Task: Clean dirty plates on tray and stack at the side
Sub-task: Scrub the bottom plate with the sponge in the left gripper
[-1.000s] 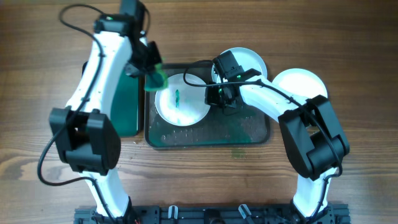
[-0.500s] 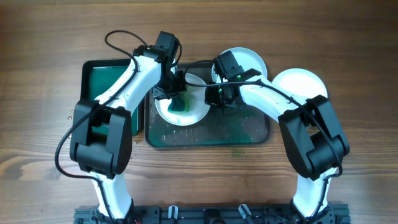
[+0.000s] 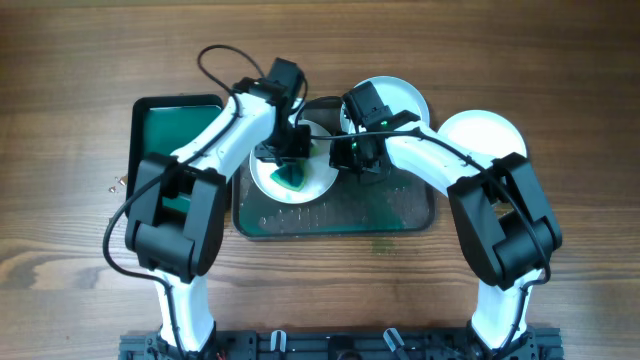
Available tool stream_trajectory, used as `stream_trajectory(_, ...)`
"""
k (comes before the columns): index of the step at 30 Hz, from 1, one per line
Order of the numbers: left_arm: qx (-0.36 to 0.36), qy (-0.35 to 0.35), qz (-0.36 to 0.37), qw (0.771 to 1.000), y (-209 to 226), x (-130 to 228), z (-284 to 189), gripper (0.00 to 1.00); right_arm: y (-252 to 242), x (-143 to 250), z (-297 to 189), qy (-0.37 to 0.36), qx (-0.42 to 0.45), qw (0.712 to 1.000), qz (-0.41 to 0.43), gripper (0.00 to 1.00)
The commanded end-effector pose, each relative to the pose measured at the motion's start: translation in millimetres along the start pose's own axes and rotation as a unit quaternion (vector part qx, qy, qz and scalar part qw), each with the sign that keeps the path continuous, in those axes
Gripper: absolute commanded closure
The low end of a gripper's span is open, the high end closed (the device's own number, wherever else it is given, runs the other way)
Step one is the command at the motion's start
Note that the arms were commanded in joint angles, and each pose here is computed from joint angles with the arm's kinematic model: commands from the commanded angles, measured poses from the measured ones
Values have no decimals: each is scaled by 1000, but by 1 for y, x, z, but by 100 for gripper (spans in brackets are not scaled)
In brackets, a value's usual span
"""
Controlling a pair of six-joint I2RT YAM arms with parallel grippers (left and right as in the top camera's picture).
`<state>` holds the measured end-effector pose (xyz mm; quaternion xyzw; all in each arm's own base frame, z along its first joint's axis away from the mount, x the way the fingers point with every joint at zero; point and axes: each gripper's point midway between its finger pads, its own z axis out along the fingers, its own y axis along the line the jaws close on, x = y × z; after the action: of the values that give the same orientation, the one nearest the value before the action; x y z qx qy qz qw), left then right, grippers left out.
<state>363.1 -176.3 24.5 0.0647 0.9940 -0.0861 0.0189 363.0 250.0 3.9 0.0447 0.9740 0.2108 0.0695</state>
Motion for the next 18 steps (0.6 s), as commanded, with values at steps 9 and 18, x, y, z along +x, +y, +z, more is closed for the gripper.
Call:
stream_trajectory(9, -210, -78, -147, 963, 82, -18, -11, 96, 3, -4, 3, -2, -5, 1000, 5, 96)
stream_trajectory(18, 151, 54, -9, 987, -43, 16, -2, 96, 5, -3, 3, 2, -11, 1000, 2, 96)
